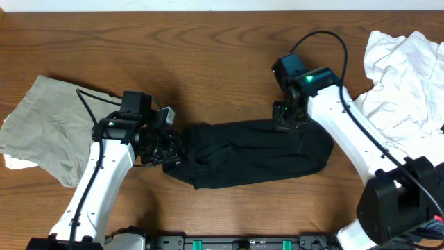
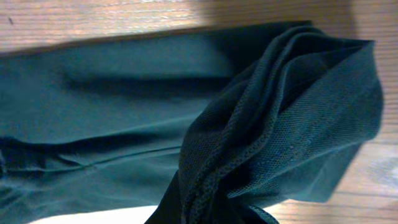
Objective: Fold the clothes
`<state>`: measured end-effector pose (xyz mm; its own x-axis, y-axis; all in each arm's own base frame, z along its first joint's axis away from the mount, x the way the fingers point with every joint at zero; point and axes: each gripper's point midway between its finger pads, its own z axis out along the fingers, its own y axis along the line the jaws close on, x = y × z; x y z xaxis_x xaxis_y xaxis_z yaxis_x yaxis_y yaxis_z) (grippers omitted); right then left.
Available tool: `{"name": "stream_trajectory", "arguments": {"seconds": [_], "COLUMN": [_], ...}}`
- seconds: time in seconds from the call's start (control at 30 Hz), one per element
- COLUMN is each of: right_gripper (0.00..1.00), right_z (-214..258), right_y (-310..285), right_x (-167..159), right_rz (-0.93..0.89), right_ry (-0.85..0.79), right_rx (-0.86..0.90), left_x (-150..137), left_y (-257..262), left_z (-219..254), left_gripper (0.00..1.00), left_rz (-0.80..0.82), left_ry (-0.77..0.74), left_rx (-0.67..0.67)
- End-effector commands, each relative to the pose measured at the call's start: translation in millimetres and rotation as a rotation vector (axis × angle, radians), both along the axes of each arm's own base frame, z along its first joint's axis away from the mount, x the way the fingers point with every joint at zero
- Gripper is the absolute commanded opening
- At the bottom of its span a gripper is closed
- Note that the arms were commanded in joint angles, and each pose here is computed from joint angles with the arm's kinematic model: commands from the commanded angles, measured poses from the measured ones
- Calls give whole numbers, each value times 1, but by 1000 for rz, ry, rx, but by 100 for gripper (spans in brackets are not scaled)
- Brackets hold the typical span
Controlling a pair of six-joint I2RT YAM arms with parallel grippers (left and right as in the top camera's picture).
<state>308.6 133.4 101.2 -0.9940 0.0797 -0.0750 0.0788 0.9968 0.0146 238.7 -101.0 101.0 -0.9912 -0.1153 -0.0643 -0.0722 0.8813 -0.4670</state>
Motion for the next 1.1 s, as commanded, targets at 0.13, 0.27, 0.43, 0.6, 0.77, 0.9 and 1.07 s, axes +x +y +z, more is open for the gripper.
{"name": "stream_trajectory", "arguments": {"seconds": [0.13,0.27,0.43,0.6,0.77,0.9,1.07], "right_gripper": [1,2,22,40,42,42,42], "right_z": [-3,-5,-12,-13,-12,-12,-12], "right_y": [25,33,45,46,12,-19,-47], "right_x": [-2,-4,-9,-11,-5,1,17], "right_rz": [-27,-18,15,111,48,-13,-68], "right_ry": [-32,-32,-15,-23,-17,11,-4], "right_rx": [13,16,16,-20,-107,-122,-107], "left_x": [0,0,-1,-2,-4,-4,-4], "left_y": [3,3,3,3,3,3,3], "left_z": [1,1,0,0,-1,-1,-1], "left_gripper": [38,38,38,38,38,38,38], "left_rz": [-20,-20,-26,-32,-33,-32,-32], "left_ry": [-14,-15,-11,-12,-4,-2,-3], "left_rx": [15,15,17,17,18,18,18]}}
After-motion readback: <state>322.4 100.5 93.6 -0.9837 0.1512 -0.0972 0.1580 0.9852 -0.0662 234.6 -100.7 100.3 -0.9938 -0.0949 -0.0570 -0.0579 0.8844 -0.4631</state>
